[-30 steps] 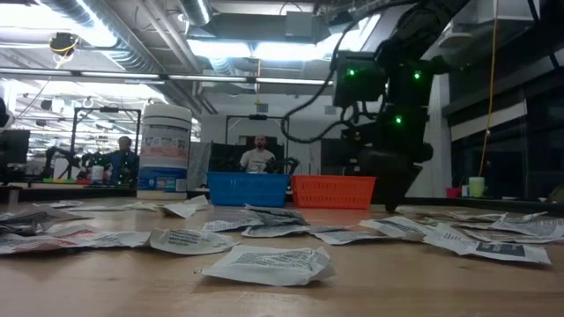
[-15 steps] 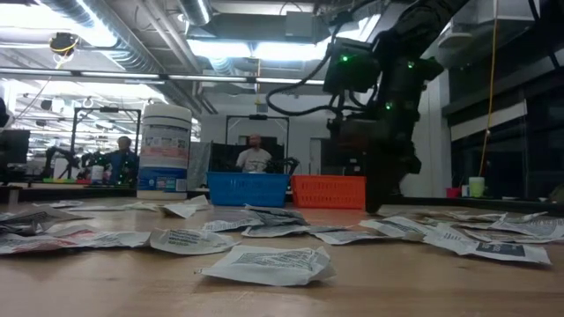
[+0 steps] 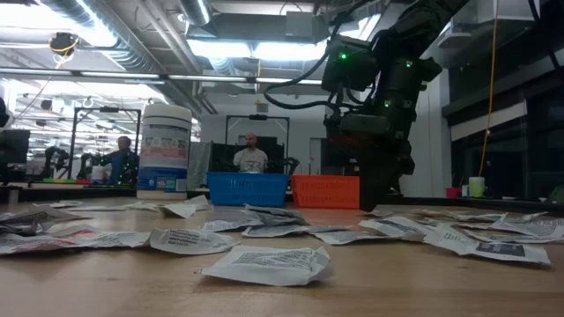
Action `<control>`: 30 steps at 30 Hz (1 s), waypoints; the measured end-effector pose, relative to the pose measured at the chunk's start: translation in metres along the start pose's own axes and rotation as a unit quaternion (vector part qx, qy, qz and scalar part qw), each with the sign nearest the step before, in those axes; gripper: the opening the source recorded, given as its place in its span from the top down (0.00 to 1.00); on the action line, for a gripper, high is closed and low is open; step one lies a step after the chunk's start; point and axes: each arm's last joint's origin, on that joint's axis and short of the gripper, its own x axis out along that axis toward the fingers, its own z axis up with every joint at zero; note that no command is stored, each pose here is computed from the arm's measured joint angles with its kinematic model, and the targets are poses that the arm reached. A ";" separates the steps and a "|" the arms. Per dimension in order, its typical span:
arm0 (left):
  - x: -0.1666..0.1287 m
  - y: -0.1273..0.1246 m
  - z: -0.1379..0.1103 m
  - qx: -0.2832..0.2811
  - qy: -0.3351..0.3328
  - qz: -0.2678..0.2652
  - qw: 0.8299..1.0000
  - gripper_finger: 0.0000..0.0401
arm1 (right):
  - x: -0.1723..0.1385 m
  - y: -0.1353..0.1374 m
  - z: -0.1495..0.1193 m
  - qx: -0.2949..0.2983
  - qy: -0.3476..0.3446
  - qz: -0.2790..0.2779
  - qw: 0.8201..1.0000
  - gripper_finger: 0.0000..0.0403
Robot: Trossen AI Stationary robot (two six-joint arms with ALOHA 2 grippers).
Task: Pick & Place First Aid Supplies
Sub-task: Put the bandage pack into the top orange bin
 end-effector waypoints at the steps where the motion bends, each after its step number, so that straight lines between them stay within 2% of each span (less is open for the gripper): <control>1: 0.000 0.000 0.000 0.000 0.000 0.000 1.000 0.99 | 0.000 0.000 0.000 -0.001 0.001 0.005 1.000 0.79; 8: 0.000 0.000 0.000 0.000 0.000 0.000 1.000 0.99 | -0.025 0.004 0.008 -0.025 -0.020 -0.008 0.999 0.60; 14: 0.000 0.000 0.000 0.000 0.000 0.000 1.000 0.99 | -0.042 -0.009 0.000 -0.009 -0.002 -0.092 0.996 0.48; 16: 0.000 0.000 0.000 0.000 0.000 0.000 1.000 0.99 | -0.043 -0.016 0.000 -0.001 0.003 -0.113 0.994 0.46; 21: 0.000 0.000 0.000 0.000 0.000 0.000 1.000 0.99 | -0.036 -0.034 -0.001 0.015 0.005 -0.122 0.992 0.44; 30: 0.000 0.000 0.000 0.000 0.000 0.000 1.000 0.99 | -0.015 -0.046 -0.010 0.051 -0.026 -0.097 0.994 0.44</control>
